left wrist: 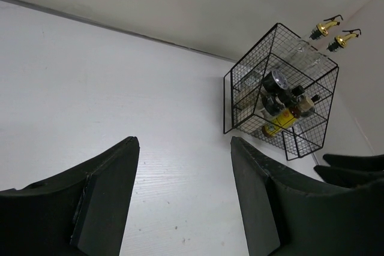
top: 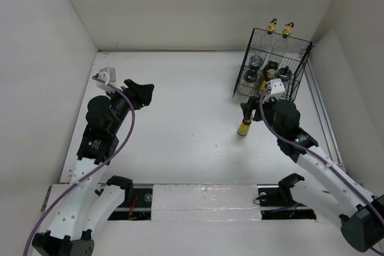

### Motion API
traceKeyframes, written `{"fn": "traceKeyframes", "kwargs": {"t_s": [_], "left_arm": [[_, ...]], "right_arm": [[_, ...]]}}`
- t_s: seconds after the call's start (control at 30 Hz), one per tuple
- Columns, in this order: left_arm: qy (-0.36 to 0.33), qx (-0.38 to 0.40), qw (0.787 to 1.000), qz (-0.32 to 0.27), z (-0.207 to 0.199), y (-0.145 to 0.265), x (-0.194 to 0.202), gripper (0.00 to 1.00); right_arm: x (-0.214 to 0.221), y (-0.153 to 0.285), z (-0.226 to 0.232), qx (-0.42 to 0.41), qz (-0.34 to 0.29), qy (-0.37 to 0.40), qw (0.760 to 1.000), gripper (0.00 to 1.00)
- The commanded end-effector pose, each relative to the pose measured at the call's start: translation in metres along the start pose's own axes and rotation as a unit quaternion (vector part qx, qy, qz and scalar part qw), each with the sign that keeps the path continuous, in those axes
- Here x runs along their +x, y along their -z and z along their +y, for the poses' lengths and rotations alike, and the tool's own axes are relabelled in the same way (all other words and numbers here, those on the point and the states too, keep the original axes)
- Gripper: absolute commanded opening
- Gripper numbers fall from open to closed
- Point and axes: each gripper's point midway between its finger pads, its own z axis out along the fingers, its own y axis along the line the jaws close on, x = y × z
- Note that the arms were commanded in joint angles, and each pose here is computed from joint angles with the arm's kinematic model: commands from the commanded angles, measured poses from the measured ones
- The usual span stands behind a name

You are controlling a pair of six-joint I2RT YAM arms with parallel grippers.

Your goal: Organize the condiment bottles

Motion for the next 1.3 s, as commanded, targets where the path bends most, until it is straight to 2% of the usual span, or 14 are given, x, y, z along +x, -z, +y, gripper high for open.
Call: {"fn": "traceKeyframes", "kwargs": {"t_s": [0.0, 0.13, 0.23, 0.33, 0.47, 0.5, 0.53, 0.67, 0.87, 0.9, 0.93, 1.1, 1.23, 1.27], "left_arm": [[-0.004, 0.017, 1.0, -0.023, -0.009, -0.001, -0.012, 0.58], [-0.005, 0.023, 1.0, -0.02, -0.011, 0.0, -0.011, 0.58], [-0.004, 0.021, 1.0, -0.017, -0.009, -0.002, -0.009, 0.58], [-0.004, 0.021, 1.0, -0.017, -0.009, -0.002, -0.009, 0.58], [-0.004, 0.021, 1.0, -0.017, -0.009, -0.002, -0.009, 0.58], [-0.004, 0.021, 1.0, -0.017, -0.009, -0.002, -0.009, 0.58], [-0.005, 0.023, 0.999, -0.021, -0.011, 0.0, -0.012, 0.58], [-0.004, 0.021, 1.0, -0.017, -0.009, -0.002, -0.01, 0.58], [-0.005, 0.027, 1.0, -0.015, -0.012, -0.001, -0.009, 0.58], [-0.005, 0.034, 0.999, -0.017, -0.015, 0.002, -0.011, 0.59], [-0.005, 0.034, 0.999, -0.017, -0.015, 0.002, -0.011, 0.59], [-0.005, 0.03, 0.999, -0.012, -0.014, -0.001, -0.007, 0.59], [-0.005, 0.027, 1.0, -0.015, -0.013, -0.001, -0.008, 0.65], [-0.004, 0.03, 1.0, -0.007, -0.013, -0.003, -0.005, 0.67]], "right_arm": [[0.053, 0.014, 0.001, -0.001, 0.09, -0.013, 0.996, 0.74], [0.077, 0.011, 0.001, 0.005, 0.123, -0.018, 0.992, 0.74], [0.078, 0.006, 0.0, 0.01, 0.118, -0.018, 0.993, 0.71], [0.086, 0.0, -0.001, 0.011, 0.125, -0.017, 0.992, 0.64], [0.084, -0.008, -0.001, 0.014, 0.114, -0.014, 0.993, 0.46], [0.082, -0.011, -0.003, 0.019, 0.109, -0.007, 0.994, 0.37], [0.082, -0.011, -0.005, 0.023, 0.108, -0.002, 0.994, 0.33], [0.038, -0.009, -0.008, 0.043, 0.047, -0.002, 0.998, 0.21], [-0.055, 0.01, -0.027, 0.097, -0.068, -0.001, 0.993, 0.2], [-0.085, 0.012, -0.05, 0.133, -0.094, 0.0, 0.987, 0.2], [-0.097, 0.014, -0.049, 0.132, -0.105, -0.002, 0.986, 0.2], [-0.12, 0.01, -0.09, 0.2, -0.115, 0.001, 0.973, 0.18], [-0.125, -0.002, -0.123, 0.221, -0.12, -0.005, 0.968, 0.15], [-0.137, -0.001, -0.138, 0.235, -0.139, -0.006, 0.962, 0.15]]}}
